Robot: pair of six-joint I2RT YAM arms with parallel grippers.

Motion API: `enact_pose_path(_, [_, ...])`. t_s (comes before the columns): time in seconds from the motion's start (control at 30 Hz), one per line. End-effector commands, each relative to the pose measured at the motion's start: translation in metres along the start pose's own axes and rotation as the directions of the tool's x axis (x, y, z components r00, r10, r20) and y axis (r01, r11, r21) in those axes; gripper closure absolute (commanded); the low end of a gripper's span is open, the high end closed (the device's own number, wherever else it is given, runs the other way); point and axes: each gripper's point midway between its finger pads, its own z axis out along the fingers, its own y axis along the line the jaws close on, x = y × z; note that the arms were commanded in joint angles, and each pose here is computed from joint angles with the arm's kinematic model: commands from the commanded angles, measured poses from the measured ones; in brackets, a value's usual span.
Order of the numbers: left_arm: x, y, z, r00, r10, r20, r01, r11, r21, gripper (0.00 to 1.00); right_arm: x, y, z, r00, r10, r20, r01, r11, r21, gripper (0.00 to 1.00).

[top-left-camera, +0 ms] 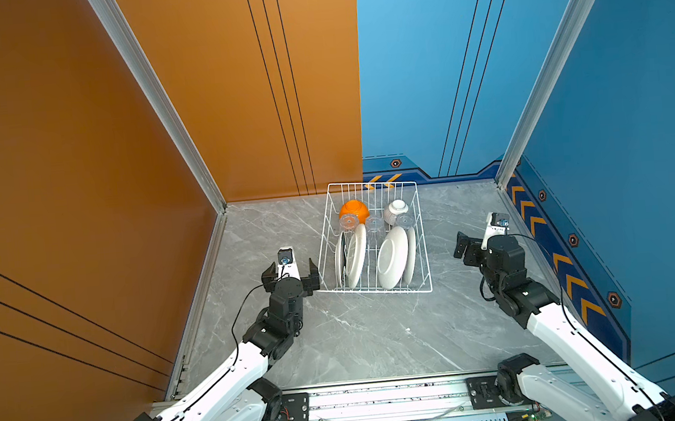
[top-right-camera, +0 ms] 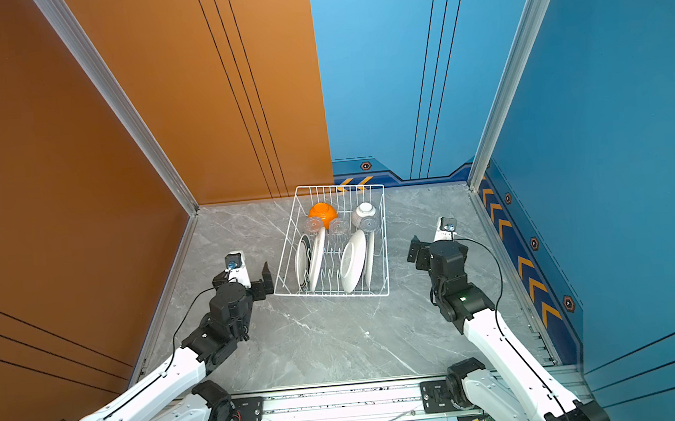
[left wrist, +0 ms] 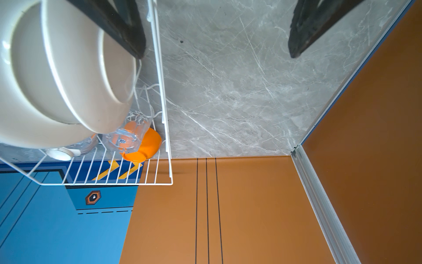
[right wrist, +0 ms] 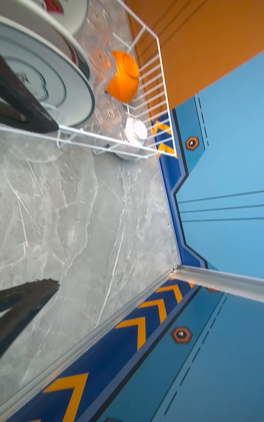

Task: Unload the mixed dishes from the dish rack
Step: 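Raise both arms and reach the right gripper down into the rack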

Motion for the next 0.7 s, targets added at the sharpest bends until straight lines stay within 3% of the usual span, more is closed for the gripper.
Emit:
enact_pose_path(0.0, [-0.011, -0.01, -0.002, 1.0, -0.004, -0.013, 0.004, 1.0, 0.023, 0.02, 0.031, 0.035, -0.016, 0.975, -0.038, -0.22, 0.01, 0.992, -0.127, 0.0])
enact_pose_path(0.27, [-0.01, -0.028, -0.004, 1.0, -0.007, -0.027, 0.01, 0.994, 0.109, 0.02, 0.026, 0.135, -0.037, 0.941, -0.12, -0.315, -0.007, 0.927, -0.375, 0.0])
enact_pose_path(0.5, [-0.002, -0.031, -0.007, 0.999, 0.036, -0.032, -0.032, 0.993, 0.116, 0.02, 0.03, 0.211, -0.046, 0.914, -0.195, -0.356, -0.014, 0.862, -0.507, 0.0])
enact_pose_path(0.67, [0.002, -0.033, -0.011, 0.997, 0.072, -0.027, -0.068, 0.991, 0.117, 0.02, 0.041, 0.247, -0.034, 0.889, -0.197, -0.413, -0.059, 0.846, -0.53, 0.1])
